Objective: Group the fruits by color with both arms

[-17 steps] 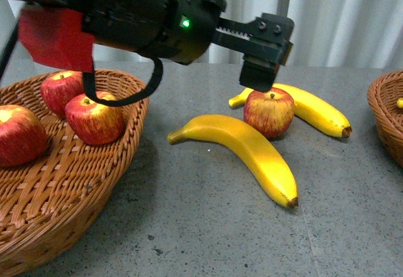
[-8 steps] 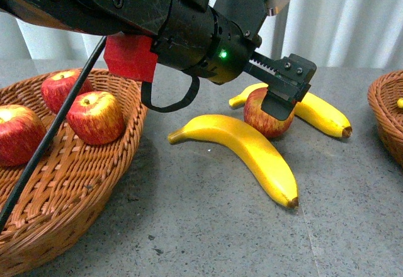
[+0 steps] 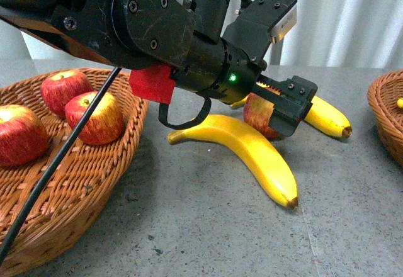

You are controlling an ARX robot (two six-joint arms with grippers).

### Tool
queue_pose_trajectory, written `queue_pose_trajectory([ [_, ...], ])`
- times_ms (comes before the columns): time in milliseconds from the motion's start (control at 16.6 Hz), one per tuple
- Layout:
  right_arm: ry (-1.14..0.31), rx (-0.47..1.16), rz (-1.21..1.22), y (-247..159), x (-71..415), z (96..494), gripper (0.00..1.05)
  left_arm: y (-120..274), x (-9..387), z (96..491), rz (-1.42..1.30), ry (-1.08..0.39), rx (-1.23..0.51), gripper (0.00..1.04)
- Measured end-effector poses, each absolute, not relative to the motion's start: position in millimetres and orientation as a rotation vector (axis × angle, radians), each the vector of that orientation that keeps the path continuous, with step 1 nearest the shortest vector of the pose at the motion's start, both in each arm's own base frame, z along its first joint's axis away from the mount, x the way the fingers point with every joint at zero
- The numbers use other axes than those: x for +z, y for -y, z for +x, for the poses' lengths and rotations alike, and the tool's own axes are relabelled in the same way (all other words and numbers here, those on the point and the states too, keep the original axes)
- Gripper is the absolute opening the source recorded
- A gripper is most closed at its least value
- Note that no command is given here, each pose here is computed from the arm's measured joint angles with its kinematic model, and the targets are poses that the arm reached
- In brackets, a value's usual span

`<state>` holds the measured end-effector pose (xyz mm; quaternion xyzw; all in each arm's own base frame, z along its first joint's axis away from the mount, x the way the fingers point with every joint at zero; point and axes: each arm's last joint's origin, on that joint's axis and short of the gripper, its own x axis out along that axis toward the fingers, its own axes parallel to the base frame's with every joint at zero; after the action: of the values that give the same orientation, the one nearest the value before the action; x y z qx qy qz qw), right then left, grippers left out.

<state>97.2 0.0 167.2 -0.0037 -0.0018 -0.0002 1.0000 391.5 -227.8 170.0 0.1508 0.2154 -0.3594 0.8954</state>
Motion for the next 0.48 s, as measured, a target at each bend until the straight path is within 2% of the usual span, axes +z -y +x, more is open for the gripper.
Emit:
queue_pose_trajectory([
  [483, 0.004, 0.000, -0.007, 0.0, 167.2, 97.2, 0.98, 227.1, 150.9, 399.9, 0.301, -0.491, -0.759, 0.98],
])
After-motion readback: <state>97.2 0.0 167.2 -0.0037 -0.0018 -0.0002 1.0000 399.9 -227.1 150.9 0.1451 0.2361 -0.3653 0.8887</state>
